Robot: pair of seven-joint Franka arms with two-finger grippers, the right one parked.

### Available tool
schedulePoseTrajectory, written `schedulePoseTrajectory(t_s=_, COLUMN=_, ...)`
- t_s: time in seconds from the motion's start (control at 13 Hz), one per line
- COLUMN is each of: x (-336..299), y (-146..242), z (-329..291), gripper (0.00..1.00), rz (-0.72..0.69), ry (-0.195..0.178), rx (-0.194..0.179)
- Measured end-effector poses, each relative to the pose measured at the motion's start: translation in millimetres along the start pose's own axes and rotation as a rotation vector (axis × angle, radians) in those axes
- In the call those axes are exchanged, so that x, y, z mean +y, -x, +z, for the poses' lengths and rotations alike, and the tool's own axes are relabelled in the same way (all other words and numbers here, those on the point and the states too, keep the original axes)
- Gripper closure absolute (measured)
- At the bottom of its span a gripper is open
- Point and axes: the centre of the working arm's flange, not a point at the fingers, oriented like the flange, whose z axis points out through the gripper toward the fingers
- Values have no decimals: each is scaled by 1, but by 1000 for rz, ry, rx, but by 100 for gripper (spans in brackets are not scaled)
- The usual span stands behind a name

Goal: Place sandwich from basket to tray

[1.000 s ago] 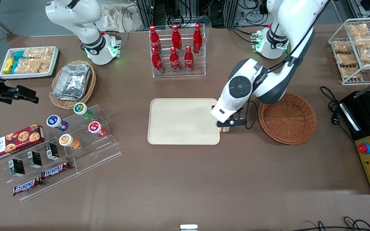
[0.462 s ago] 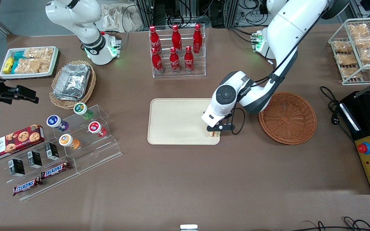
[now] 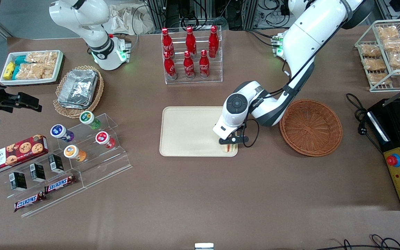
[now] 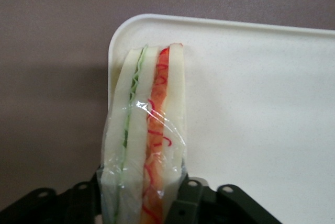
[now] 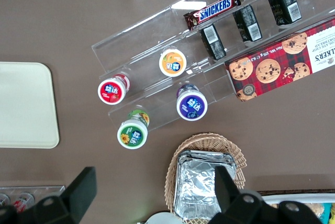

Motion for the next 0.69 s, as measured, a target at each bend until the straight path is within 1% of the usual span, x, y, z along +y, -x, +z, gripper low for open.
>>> schedulePoseTrajectory(t_s=0.08, x=0, y=-3, z=-4, gripper=31, rz=-6, ry=3, rx=5)
schedulePoseTrajectory(t_s=0.15, x=-1, y=-7, z=-13, gripper=20, rz=-14, ry=-3, rx=11)
schedulePoseTrajectory(t_s=0.23, x=-3, y=-11, z=-28, gripper=9, rz=-27, ry=-26, rx=6)
schedulePoseTrajectory(t_s=0.31, x=-6, y=-15, z=-51, gripper=0, rz=-47, ry=-61, rx=-11)
schedulePoseTrajectory(t_s=0.38, x=-12, y=-19, z=-80, gripper=0, rz=-77, ry=-96, rx=-36)
schedulePoseTrajectory(t_s=0.46, x=-20, y=-24, z=-115, gripper=0, rz=-114, ry=-118, rx=-59)
schedulePoseTrajectory(t_s=0.54, x=-36, y=-32, z=-153, gripper=0, rz=-154, ry=-116, rx=-82)
schedulePoseTrajectory(t_s=0.62, x=-56, y=-40, z=-193, gripper=0, rz=-175, ry=-88, rx=-97)
schedulePoseTrajectory(t_s=0.69, x=-80, y=-47, z=-228, gripper=0, rz=-183, ry=-62, rx=-88)
